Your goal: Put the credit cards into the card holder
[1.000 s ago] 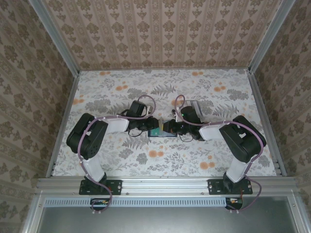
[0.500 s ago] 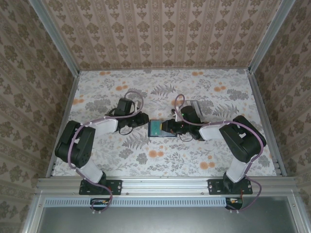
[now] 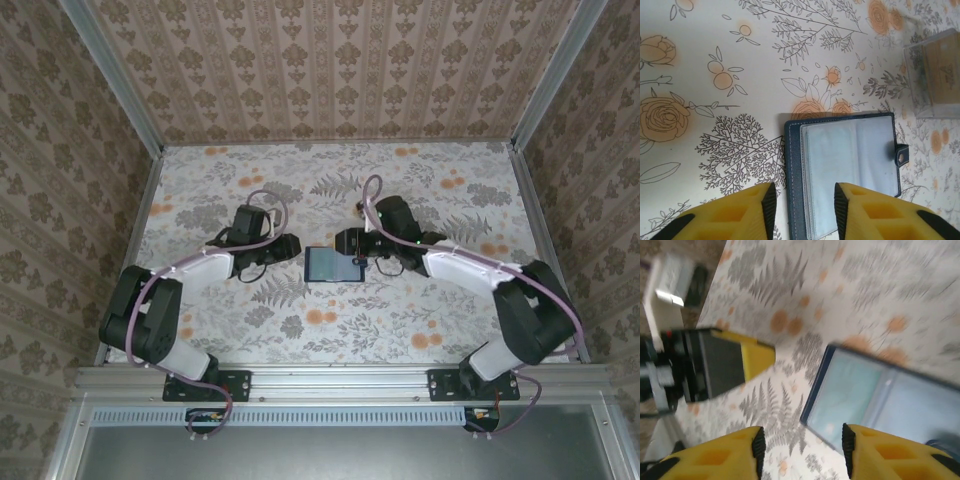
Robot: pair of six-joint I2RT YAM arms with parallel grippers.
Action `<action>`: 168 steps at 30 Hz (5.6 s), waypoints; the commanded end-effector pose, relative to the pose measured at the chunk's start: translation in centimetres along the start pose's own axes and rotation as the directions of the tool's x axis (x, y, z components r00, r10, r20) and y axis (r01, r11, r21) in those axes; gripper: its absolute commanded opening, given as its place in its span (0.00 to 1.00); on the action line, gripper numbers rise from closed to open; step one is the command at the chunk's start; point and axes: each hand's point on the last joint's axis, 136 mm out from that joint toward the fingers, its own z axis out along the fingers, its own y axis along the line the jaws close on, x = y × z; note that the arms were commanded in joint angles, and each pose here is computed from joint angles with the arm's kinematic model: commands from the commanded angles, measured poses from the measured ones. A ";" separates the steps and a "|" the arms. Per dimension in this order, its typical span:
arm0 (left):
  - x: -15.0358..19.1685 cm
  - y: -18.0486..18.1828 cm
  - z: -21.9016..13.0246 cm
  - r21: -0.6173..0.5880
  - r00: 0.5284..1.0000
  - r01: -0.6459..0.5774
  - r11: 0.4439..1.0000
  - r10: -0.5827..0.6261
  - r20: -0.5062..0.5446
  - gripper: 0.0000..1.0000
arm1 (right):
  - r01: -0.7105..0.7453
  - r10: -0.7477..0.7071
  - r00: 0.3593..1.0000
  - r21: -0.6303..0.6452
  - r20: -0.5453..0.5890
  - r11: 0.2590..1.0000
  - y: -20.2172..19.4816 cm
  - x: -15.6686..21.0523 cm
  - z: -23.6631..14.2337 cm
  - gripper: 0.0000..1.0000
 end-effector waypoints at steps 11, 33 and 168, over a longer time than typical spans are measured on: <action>-0.3 -0.3 -2.2 -0.118 0.990 -0.135 0.984 0.138 0.019 0.62 | 0.240 -0.154 0.970 0.658 -0.186 0.714 -11.7 -4.7 -6.9 1.00; -0.4 -0.5 -3.8 -0.193 0.980 -0.193 0.962 0.199 0.013 1.00 | 0.289 -0.009 0.935 0.747 -0.354 0.599 -19.8 -3.5 -4.1 1.00; 4.8 0.7 4.2 -0.119 0.970 -0.100 0.988 0.070 -0.231 0.74 | -0.485 0.461 0.864 -0.096 -0.202 0.869 -6.4 8.1 4.6 0.00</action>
